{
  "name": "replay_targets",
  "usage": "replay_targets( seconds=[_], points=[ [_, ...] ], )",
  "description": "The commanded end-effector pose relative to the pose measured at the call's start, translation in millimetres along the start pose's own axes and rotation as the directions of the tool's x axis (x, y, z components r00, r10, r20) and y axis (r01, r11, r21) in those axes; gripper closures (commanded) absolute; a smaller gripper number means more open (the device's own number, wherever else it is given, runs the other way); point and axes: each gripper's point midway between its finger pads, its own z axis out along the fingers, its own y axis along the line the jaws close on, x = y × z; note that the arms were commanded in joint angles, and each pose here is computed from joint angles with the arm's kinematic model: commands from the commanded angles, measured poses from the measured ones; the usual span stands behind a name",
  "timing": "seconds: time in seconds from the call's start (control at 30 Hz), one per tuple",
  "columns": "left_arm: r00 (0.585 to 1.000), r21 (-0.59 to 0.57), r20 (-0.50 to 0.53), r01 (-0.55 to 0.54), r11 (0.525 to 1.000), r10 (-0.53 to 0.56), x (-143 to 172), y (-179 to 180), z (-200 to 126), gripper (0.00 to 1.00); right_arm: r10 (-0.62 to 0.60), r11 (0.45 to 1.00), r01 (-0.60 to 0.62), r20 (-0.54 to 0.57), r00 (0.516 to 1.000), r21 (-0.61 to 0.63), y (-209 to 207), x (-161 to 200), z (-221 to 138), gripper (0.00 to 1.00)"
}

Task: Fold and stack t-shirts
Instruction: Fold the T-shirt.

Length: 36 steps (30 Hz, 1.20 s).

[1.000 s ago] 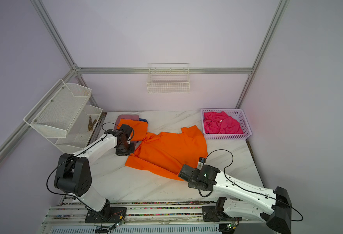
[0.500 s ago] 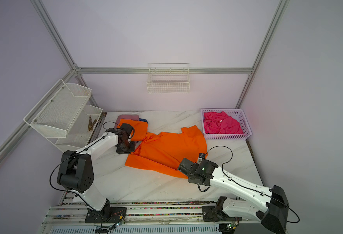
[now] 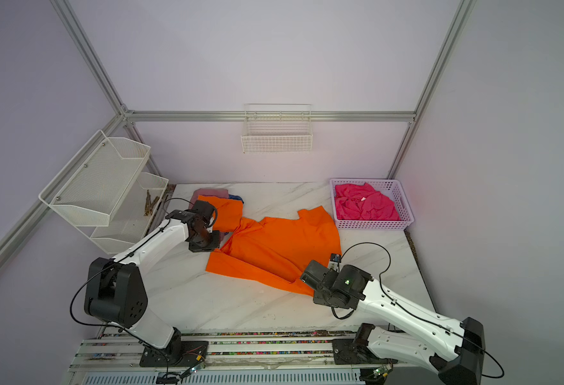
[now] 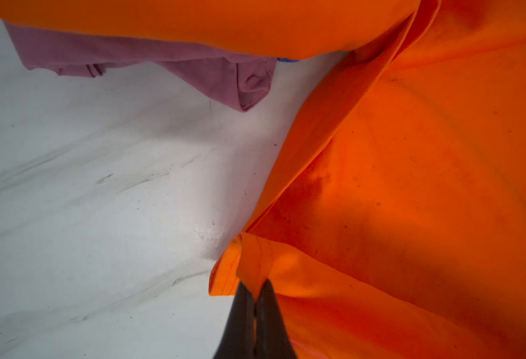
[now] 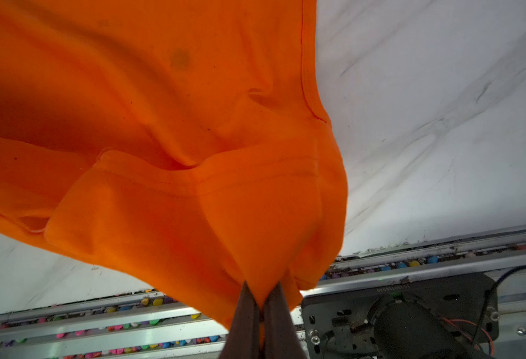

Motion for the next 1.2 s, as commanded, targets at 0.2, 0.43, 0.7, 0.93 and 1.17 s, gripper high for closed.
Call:
replay_targets(
  seconds=[0.2, 0.43, 0.7, 0.93, 1.17],
  points=[
    [1.0, 0.049, -0.008, -0.013, 0.999, 0.013, 3, -5, -6, 1.0, -0.046, 0.997, 0.037, -0.136, 0.99, -0.066, 2, 28, 0, 1.0],
    [0.999, 0.06, -0.024, -0.021, 0.998, 0.023, 9, -7, -4, 1.0, -0.084, 0.996, 0.081, -0.194, 0.977, -0.024, -1, 39, 15, 1.0],
    [0.999, 0.071, -0.037, -0.024, 0.997, 0.027, 15, -7, -6, 1.0, -0.136, 0.991, 0.135, -0.254, 0.958, -0.022, 4, 48, 25, 0.91],
    [0.998, 0.085, -0.048, -0.027, 0.996, 0.031, 17, -9, -6, 1.0, -0.142, 0.99, 0.138, -0.276, 0.951, -0.036, 5, 54, 29, 0.88],
    [0.998, 0.086, -0.049, -0.03, 0.996, 0.034, 17, -10, -6, 1.0, -0.142, 0.99, 0.143, -0.277, 0.95, -0.018, 4, 53, 31, 0.61]
  ],
)
